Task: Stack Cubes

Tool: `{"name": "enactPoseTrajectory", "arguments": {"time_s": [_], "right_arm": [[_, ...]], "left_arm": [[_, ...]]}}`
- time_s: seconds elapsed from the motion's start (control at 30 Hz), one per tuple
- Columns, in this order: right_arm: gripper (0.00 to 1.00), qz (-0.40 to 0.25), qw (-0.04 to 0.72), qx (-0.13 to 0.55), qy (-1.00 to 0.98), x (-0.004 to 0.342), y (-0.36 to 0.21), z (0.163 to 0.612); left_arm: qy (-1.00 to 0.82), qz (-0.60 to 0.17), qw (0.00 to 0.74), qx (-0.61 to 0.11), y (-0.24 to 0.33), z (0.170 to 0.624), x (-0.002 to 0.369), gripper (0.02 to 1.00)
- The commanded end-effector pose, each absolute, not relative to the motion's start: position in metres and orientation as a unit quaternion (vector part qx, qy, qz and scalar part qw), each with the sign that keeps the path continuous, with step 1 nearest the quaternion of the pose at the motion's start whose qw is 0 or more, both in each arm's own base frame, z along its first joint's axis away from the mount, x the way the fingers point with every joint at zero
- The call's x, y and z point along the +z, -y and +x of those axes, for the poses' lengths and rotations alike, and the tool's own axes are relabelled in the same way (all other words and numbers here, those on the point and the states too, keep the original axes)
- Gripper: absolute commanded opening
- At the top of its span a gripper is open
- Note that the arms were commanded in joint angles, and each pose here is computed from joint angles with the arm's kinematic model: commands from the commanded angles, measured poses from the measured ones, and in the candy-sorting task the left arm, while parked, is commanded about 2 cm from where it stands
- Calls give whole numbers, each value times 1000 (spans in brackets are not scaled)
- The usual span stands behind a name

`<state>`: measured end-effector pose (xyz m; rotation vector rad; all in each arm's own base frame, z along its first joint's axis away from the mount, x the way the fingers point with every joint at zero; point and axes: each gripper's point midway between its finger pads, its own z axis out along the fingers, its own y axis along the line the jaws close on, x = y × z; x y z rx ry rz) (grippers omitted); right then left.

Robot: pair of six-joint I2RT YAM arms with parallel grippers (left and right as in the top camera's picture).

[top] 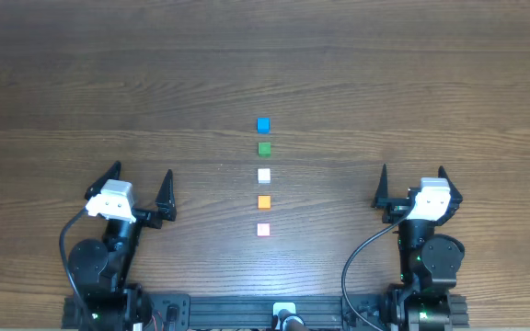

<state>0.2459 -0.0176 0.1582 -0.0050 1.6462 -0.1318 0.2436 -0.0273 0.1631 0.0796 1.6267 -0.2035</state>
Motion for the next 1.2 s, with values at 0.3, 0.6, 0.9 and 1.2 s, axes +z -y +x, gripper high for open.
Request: {"name": "enactPoseTrajectory", "arguments": {"time_s": [0.3,0.6,0.9,1.2], "right_arm": [[991,-9,678,-55,-733,157,15,246],[991,-9,678,-55,-733,157,15,246],[991,-9,678,-55,-733,157,15,246],[993,-9,678,-55,-733,157,15,246]], "left_arm": [[-726,39,681,-84,26,244,161,998],[-726,39,682,-85,26,244,161,1000],[-717,23,683,-138,38,242,173,996],[-738,113,564,-353,123,199,258,996]]}}
